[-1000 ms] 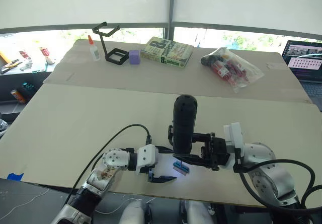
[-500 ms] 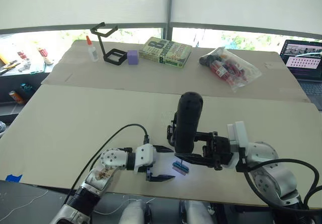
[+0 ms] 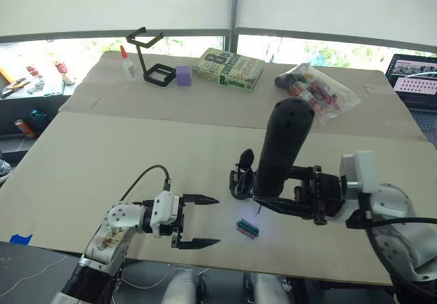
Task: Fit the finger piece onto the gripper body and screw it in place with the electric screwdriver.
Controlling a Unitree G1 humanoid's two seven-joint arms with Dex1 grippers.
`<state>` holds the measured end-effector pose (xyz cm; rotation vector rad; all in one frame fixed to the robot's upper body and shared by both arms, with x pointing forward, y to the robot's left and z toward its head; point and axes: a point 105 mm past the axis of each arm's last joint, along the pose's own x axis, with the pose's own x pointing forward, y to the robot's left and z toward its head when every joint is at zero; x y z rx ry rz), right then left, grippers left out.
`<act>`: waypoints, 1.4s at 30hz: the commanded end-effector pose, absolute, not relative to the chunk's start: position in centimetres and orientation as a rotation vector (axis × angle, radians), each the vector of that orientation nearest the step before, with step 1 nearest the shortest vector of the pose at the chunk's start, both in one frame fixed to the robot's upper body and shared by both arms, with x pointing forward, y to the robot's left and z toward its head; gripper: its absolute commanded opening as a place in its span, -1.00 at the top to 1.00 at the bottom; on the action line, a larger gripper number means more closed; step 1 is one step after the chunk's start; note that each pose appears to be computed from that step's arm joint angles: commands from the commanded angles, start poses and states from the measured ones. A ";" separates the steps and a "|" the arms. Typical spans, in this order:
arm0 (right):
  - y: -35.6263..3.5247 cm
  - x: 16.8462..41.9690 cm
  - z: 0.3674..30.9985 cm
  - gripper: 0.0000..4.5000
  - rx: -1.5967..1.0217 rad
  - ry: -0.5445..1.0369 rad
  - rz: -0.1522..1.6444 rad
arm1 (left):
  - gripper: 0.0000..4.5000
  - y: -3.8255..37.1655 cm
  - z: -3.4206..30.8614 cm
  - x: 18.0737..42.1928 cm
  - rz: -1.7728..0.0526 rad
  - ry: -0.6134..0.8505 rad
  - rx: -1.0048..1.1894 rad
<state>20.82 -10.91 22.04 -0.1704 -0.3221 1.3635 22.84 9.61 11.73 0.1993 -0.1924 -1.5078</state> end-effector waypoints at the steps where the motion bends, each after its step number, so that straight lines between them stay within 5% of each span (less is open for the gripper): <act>1: -11.6 20.0 24.5 0.14 -0.210 -0.406 1.336 | -0.98 9.4 14.1 22.8 -1.490 -0.284 0.183; 12: -12.4 21.1 29.8 0.14 -0.173 -0.533 1.242 | -0.98 8.3 19.3 23.8 -1.424 -0.451 0.105; 24: -9.6 22.2 33.5 0.14 -0.052 -0.613 1.325 | -0.98 8.6 20.8 26.5 -1.254 -0.395 0.031; 33: -7.1 22.5 33.0 0.14 -0.021 -0.577 1.442 | -0.98 11.2 14.4 27.4 -1.179 -0.158 0.218; 42: -6.0 22.5 31.9 0.14 -0.037 -0.550 1.516 | -0.98 7.8 9.4 28.1 -1.247 -0.062 0.246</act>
